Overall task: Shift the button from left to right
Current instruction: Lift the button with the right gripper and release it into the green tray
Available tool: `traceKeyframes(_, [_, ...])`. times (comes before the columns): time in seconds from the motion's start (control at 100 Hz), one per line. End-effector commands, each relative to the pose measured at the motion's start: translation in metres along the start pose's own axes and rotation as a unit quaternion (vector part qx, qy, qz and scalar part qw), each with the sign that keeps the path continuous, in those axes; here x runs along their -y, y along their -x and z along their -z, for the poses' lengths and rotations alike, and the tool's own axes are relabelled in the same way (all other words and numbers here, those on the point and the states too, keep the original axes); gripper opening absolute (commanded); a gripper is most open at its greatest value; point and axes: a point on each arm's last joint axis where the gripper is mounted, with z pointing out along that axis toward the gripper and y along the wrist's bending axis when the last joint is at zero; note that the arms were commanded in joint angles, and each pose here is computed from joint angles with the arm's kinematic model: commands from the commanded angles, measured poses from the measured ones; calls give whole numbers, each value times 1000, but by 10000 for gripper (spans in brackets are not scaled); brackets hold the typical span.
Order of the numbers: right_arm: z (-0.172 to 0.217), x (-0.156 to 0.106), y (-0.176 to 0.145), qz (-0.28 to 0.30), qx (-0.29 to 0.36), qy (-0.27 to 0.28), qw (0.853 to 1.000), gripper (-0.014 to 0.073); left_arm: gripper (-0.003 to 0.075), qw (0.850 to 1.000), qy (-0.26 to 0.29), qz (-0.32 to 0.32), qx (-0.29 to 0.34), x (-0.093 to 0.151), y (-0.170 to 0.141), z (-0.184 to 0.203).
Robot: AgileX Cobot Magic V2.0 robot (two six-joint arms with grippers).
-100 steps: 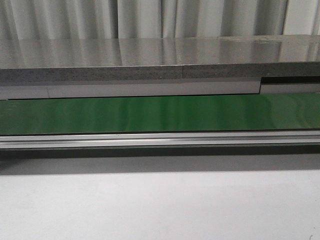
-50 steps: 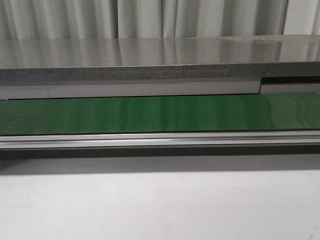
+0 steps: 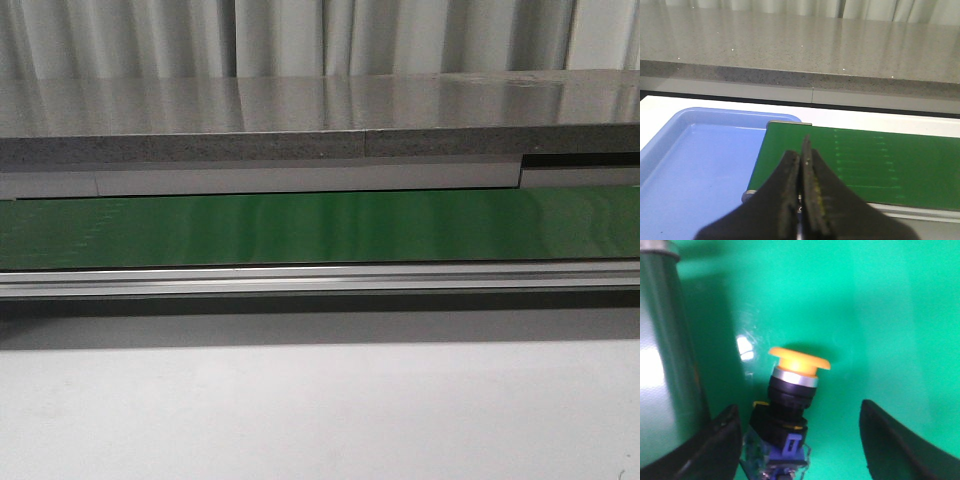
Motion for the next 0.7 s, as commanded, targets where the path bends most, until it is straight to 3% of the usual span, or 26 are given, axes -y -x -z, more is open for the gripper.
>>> traceKeyframes(0.0, [34, 10, 14, -19, 65, -15, 998, 511, -20, 999, 8, 7, 46, -1, 16, 2])
traceKeyframes(0.21, [75, 1, 23, -42, 139, -3, 989, 511, -20, 999, 8, 7, 46, -1, 16, 2])
traceKeyframes(0.5, [151, -49, 26, 6, 246, 36, 968, 509, -20, 999, 8, 7, 46, -1, 16, 2])
traceKeyframes(0.69, [196, -80, 5, 35, 305, 73, 949, 509, -20, 999, 8, 7, 46, -1, 16, 2])
